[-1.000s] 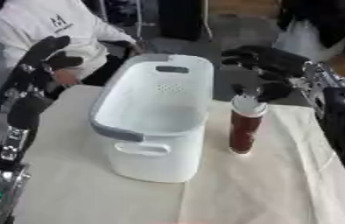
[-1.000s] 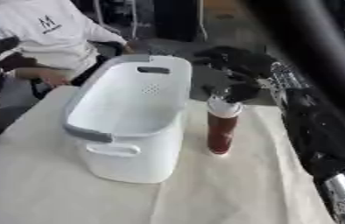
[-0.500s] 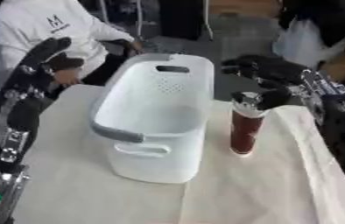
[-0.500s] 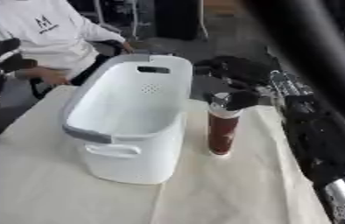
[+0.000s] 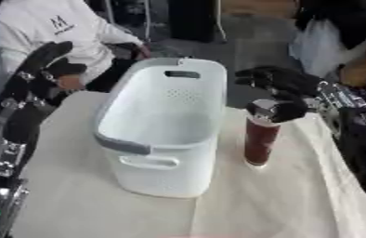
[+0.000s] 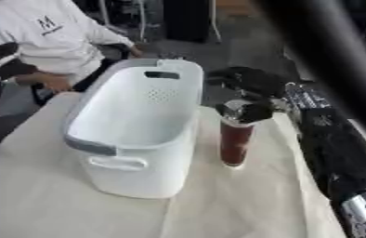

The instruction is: Pick up objects on the table and place them in the box.

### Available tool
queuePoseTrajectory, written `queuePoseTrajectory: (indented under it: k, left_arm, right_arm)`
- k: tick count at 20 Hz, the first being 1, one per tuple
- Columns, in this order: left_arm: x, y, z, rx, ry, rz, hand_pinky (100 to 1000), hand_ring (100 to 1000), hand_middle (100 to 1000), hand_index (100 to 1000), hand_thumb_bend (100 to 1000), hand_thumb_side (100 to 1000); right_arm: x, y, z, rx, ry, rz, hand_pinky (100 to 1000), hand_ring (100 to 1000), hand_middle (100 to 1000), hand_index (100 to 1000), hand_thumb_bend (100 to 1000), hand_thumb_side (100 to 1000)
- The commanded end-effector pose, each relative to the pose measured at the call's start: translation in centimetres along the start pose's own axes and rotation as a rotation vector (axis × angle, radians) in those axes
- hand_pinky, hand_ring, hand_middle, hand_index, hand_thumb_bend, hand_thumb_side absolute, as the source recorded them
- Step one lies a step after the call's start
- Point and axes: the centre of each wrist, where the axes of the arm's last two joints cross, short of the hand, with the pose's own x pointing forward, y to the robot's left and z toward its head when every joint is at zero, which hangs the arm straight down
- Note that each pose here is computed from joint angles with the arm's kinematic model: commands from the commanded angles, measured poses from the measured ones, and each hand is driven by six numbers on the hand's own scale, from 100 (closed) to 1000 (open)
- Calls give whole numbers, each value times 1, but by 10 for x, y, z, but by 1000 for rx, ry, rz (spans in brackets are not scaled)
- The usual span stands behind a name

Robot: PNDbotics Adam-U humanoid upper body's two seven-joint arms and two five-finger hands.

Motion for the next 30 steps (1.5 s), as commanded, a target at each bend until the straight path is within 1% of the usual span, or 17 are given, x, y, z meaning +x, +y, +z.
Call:
queuePoseTrajectory:
  k: [1,13,16,30]
  left_arm:
    - [5,4,-8,-8,-38,-8,1000,778,926,1000,448,1000]
    - [6,3,-10,-7,-47,-6,1000,778,926,1000,449,1000]
    - [6,3,-11,-6,-48,-6,1000,778,926,1000,450,1000]
    - [6,3,-12,-7,-52,-3,1000,777,926,1000,452,1000]
  right_arm:
    - [-4,-13,-1,-21,11,17,982,950,1000,1000,177,1000]
    - [-1,-9,-3,-7,10,7,983,949,1000,1000,175,1000]
    - [-1,-9,-2,-8,24,10,1000,952,1000,1000,176,1000]
    - [-5,-6,3,-21,112,34,1000,964,1000,1000,173,1000]
